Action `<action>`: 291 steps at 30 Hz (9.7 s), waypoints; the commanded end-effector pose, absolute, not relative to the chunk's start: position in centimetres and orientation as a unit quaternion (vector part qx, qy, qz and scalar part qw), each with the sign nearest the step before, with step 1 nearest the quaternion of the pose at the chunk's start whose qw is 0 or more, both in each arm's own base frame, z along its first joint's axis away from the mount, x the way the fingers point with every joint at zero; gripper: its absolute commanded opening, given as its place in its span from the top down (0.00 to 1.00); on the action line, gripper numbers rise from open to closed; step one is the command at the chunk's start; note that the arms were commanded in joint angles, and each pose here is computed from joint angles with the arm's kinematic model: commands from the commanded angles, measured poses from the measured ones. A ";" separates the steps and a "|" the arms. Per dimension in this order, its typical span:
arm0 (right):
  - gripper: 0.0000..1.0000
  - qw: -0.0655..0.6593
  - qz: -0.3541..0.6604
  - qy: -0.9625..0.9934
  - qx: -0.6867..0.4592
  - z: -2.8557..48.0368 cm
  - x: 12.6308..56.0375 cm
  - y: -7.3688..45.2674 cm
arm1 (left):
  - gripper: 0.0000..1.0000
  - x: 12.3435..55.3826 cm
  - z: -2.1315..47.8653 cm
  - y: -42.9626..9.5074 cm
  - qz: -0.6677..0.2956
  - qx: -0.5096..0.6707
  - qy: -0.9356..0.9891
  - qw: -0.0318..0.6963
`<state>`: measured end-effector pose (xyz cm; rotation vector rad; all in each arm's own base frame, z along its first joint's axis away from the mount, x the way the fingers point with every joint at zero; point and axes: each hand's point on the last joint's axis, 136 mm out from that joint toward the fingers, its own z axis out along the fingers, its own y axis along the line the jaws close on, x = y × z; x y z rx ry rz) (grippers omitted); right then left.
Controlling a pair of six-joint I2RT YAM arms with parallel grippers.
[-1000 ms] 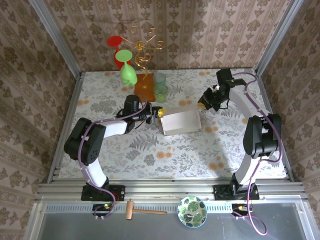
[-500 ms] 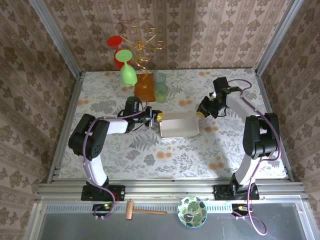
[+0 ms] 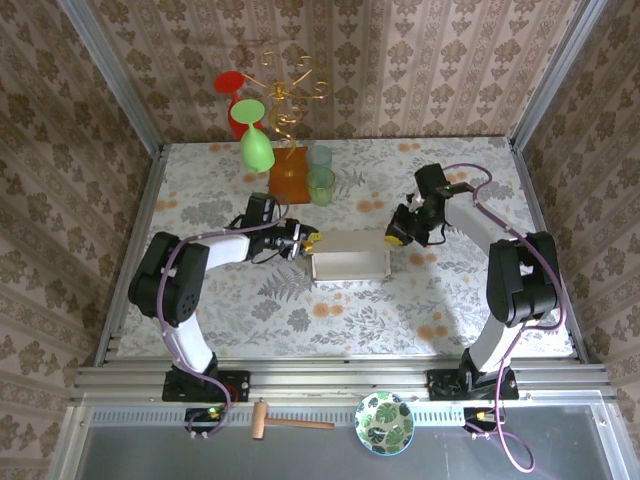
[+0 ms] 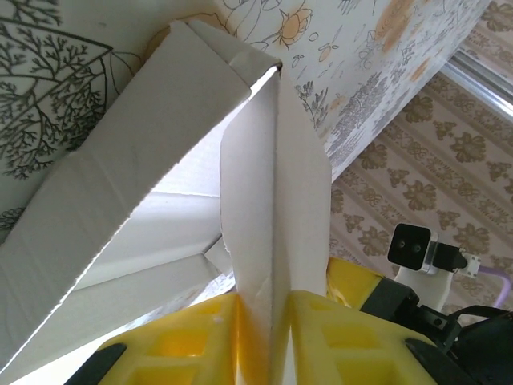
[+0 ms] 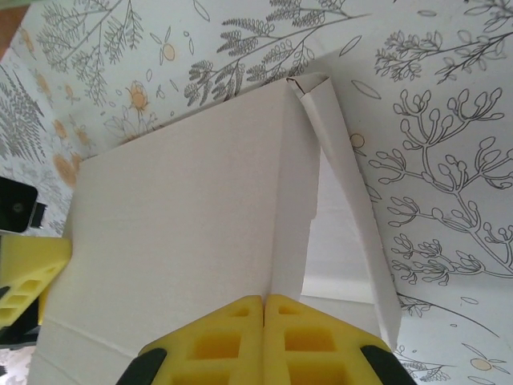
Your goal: Fold the paper box
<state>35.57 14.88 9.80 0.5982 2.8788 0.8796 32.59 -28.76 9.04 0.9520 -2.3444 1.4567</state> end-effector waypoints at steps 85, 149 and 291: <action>0.99 0.030 0.125 0.991 0.044 4.8 31.2 13.8 | 0.81 25.7 0.5 -24.1 0.203 0.055 -0.976 0.059; 0.66 0.008 0.229 0.971 0.068 3.4 30.1 14.1 | 0.59 28.1 5.0 -26.1 0.299 0.054 -0.953 -0.015; 0.68 -0.202 0.531 0.722 0.394 16.8 34.1 20.8 | 0.35 33.5 15.9 -18.9 0.421 0.356 -0.820 -0.152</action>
